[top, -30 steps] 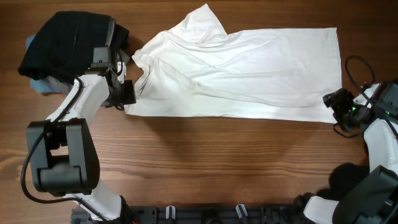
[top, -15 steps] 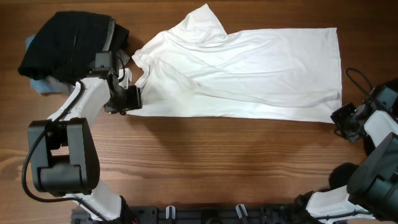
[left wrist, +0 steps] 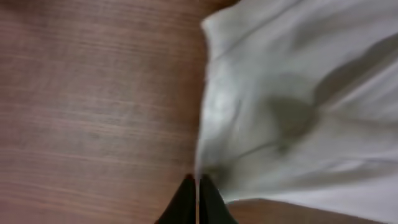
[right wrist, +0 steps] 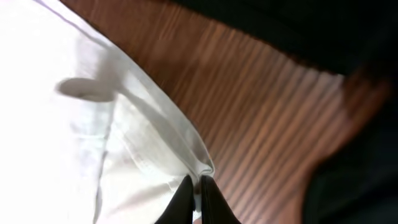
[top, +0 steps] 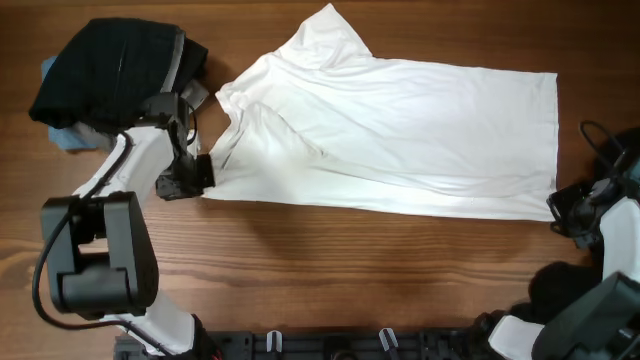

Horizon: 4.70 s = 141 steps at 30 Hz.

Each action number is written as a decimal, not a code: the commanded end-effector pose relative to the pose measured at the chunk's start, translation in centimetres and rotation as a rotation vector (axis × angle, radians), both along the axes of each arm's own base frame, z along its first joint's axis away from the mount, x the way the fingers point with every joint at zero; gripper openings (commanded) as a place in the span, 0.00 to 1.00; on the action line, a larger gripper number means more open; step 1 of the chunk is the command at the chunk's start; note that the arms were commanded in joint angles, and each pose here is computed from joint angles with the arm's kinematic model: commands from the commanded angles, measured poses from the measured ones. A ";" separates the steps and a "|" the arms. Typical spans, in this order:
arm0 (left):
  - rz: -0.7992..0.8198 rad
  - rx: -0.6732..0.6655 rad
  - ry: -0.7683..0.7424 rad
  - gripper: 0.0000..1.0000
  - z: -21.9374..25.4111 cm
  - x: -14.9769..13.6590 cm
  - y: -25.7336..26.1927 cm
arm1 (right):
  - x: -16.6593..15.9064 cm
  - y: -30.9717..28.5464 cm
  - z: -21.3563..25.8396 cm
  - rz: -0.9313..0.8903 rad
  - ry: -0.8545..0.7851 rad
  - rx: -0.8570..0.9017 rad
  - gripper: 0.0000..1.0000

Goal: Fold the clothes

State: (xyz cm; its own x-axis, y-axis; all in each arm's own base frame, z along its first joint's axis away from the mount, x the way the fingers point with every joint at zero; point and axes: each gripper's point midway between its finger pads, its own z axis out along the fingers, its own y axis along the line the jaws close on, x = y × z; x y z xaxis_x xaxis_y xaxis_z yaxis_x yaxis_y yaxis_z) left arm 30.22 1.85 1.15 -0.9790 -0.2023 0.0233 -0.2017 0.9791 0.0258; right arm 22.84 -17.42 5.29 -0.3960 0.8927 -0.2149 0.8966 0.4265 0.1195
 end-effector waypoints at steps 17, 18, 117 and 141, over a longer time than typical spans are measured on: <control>-0.173 -0.193 -0.376 0.62 10.2 6.9 -7.8 | 3.8 1.7 0.7 0.141 -0.136 0.135 0.55; -0.196 -0.197 -0.387 0.56 10.3 7.1 -8.7 | 3.9 1.6 0.2 0.138 -0.127 0.144 0.54; -0.346 -0.220 -0.444 0.54 9.8 8.2 -13.9 | 9.2 25.0 -4.4 1.316 -0.068 0.053 0.05; -0.346 -0.220 -0.444 0.56 9.8 8.2 -13.9 | 14.6 25.0 -2.2 1.177 -0.192 -0.158 0.04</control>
State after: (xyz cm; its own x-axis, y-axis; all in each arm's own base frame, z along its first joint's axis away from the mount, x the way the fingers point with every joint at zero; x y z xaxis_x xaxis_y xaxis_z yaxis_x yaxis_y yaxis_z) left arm 38.03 -11.69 10.94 -0.9172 0.0753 -0.3912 0.1634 0.9667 -0.1970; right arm 35.72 7.69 2.37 -0.9135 -0.1144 -0.3905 -0.1520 0.9861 0.0667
